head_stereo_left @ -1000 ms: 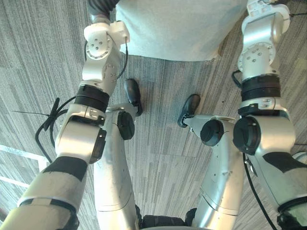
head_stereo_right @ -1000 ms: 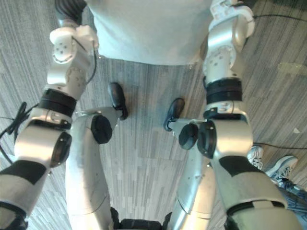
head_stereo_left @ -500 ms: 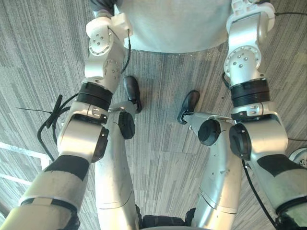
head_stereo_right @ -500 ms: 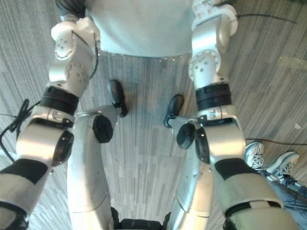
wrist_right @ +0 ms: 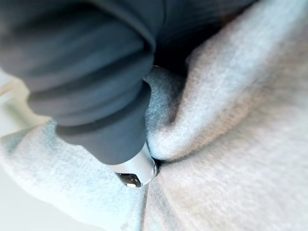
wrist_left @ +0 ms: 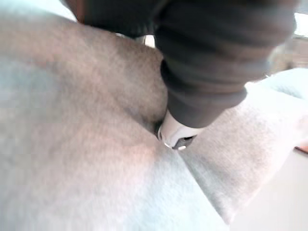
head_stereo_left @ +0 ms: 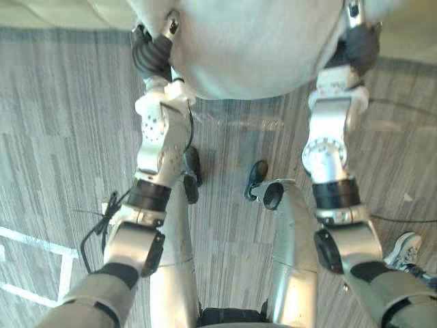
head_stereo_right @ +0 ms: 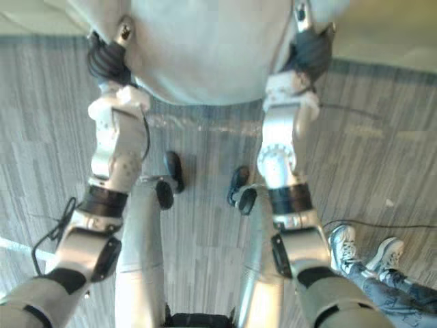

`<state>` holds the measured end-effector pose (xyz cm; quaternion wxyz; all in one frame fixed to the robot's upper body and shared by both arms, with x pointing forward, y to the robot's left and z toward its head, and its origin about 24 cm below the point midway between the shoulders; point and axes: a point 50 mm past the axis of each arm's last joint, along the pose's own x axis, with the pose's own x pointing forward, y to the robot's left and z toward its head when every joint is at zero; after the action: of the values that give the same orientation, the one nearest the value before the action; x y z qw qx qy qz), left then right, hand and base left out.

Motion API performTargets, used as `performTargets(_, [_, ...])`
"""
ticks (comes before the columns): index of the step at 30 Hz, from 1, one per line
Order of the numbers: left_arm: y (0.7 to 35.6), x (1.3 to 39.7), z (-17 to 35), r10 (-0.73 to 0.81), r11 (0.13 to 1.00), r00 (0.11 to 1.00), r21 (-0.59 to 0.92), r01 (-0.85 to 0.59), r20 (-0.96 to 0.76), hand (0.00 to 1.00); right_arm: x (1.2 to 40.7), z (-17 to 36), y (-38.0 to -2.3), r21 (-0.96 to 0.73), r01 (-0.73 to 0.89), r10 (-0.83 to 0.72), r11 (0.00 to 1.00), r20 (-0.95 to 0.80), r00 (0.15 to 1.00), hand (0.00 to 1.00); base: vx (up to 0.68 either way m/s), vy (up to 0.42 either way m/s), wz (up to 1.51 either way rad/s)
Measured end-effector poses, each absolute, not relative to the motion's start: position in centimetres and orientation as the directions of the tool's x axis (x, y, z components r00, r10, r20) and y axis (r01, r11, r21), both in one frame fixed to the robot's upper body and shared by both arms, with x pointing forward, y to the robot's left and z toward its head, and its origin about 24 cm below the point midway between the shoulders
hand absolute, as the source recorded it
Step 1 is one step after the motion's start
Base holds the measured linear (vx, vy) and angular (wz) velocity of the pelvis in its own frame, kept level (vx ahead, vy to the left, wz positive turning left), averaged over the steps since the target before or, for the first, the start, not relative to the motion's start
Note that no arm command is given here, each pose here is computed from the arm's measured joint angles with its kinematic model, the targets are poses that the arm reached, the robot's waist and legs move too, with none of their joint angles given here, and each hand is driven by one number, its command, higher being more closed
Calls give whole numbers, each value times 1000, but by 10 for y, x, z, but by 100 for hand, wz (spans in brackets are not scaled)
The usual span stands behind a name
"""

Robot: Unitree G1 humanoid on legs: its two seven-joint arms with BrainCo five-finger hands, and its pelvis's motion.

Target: Pick up cushions and gather them together orderly.

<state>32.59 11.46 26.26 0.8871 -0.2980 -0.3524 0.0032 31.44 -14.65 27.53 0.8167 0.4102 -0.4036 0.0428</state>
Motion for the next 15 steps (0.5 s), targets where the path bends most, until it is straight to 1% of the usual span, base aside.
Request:
performTargets(3, [109, 308, 234, 230, 814, 769, -551, 184, 596, 100, 296, 245, -148, 631, -338, -287, 698, 679, 676, 100, 76, -24, 12])
performTargets(7, [113, 289, 189, 269, 792, 831, -603, 97, 487, 100, 269, 202, -140, 620, -259, -267, 741, 626, 733, 100, 167, -18, 13])
performTargets(9, [113, 284, 179, 270, 789, 845, -609, 80, 461, 100, 262, 192, -139, 605, -234, -256, 761, 612, 749, 100, 125, -20, 11])
performTargets(10, [114, 280, 168, 272, 788, 861, -613, 58, 430, 100, 255, 180, -138, 604, -213, -243, 768, 583, 775, 100, 148, -33, 20])
performTargets(13, [116, 268, 147, 273, 789, 885, -615, 19, 377, 100, 239, 157, -137, 544, -166, -200, 823, 551, 810, 100, 115, -24, 16])
performTargets(15, [118, 263, 136, 267, 796, 899, -605, -2, 348, 100, 236, 146, -139, 532, -142, -189, 835, 519, 834, 100, 138, -1, 1])
